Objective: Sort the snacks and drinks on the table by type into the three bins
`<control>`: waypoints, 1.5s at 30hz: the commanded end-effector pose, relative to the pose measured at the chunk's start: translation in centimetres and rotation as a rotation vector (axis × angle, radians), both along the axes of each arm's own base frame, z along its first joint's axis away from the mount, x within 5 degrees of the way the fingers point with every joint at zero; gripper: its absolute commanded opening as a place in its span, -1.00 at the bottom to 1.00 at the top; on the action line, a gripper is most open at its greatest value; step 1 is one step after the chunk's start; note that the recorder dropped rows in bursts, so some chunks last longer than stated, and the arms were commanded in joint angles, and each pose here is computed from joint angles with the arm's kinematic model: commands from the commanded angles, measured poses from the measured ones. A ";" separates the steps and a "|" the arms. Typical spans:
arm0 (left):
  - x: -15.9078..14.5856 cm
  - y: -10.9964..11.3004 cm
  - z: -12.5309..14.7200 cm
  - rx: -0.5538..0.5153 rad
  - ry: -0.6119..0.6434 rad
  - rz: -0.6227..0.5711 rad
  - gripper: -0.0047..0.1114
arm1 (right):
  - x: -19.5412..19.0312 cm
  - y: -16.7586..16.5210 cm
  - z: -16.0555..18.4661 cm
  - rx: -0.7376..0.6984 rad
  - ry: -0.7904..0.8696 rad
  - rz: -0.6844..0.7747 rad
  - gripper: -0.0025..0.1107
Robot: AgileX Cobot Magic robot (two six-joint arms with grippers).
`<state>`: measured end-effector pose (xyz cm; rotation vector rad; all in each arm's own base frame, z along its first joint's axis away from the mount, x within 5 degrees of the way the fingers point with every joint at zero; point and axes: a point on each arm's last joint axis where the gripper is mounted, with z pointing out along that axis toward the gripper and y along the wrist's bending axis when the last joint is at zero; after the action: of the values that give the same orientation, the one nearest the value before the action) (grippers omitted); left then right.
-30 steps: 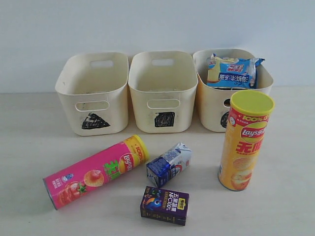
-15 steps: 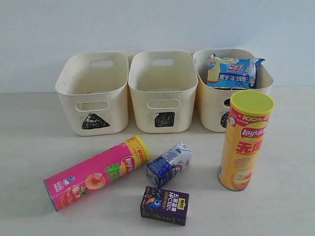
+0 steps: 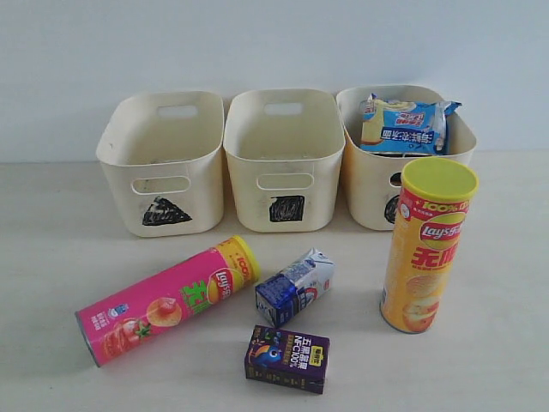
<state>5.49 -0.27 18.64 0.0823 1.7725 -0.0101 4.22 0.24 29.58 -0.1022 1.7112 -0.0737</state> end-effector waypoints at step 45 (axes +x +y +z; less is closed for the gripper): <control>0.0 0.0 0.1 -0.009 -0.010 0.000 -0.84 | 1.2 -0.4 -11.2 0.114 0.093 -0.056 -0.96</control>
<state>5.49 -0.27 18.64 0.0823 1.7725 -0.0101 5.36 -0.10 18.29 0.0334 1.8320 -0.0069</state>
